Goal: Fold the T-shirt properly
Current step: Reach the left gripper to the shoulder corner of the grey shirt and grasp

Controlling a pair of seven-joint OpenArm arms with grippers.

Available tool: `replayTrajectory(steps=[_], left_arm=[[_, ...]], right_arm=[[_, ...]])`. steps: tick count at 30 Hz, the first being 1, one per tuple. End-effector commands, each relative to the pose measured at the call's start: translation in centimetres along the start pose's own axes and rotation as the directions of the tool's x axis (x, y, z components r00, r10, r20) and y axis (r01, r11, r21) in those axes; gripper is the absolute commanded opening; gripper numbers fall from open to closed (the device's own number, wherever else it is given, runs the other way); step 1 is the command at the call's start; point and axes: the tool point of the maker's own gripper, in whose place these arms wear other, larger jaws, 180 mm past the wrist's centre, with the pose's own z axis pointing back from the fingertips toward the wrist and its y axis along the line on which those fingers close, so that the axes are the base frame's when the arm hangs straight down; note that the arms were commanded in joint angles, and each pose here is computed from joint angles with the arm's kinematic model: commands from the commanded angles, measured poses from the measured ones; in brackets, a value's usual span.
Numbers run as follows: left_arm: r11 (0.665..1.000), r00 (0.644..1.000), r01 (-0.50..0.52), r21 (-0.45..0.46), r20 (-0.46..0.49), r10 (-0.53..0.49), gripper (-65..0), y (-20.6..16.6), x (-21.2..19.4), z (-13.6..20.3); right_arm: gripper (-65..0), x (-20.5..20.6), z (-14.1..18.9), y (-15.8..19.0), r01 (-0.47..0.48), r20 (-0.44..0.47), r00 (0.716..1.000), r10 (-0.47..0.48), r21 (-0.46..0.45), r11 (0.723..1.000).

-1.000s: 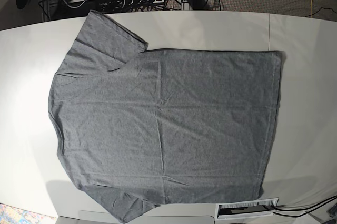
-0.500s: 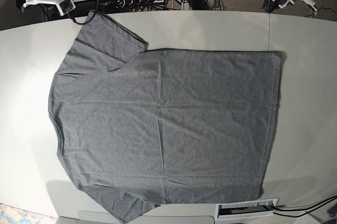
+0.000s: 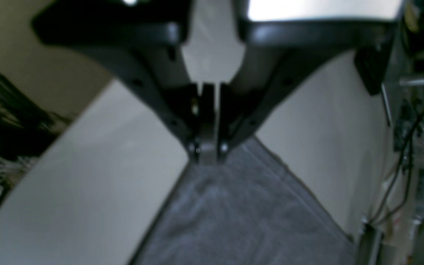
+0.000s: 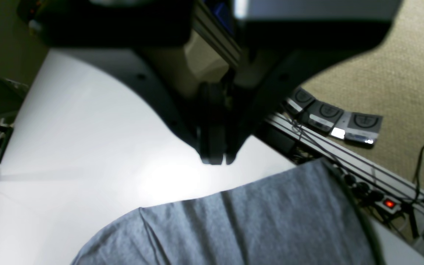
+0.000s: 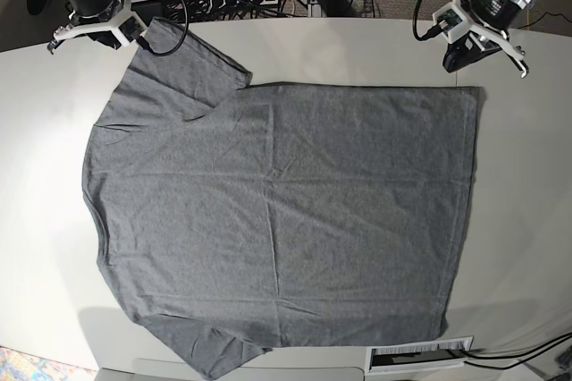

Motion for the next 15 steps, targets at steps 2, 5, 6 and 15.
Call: replayTrajectory(steps=[2,5,6,15], left_arm=[[0.998,0.999,0.052,0.035,0.017,-0.052,-65.0,0.8,-0.5,-1.1],[0.989,0.989,0.145,0.04,-0.017,-0.144,-65.0,0.8,-2.4,-3.3],[0.984,0.984,0.176,0.03,-0.024,-0.175,-65.0,0.7,-2.9,-3.9],[0.933,0.936,0.352,-0.071,-0.001,-0.353,-45.3,-0.1,-4.2,-6.3]], right_arm=[[-64.1,0.5,0.3,-0.6,-0.01,0.016,1.0,0.01,-0.018,1.0],[-62.8,0.4,0.3,-0.6,-0.009,0.01,1.0,0.01,-0.017,1.0],[-62.8,0.3,0.3,-0.6,-0.01,0.009,1.0,0.01,-0.017,1.0],[-46.3,0.4,0.3,-0.6,-0.009,0.01,1.0,0.009,-0.018,1.0]])
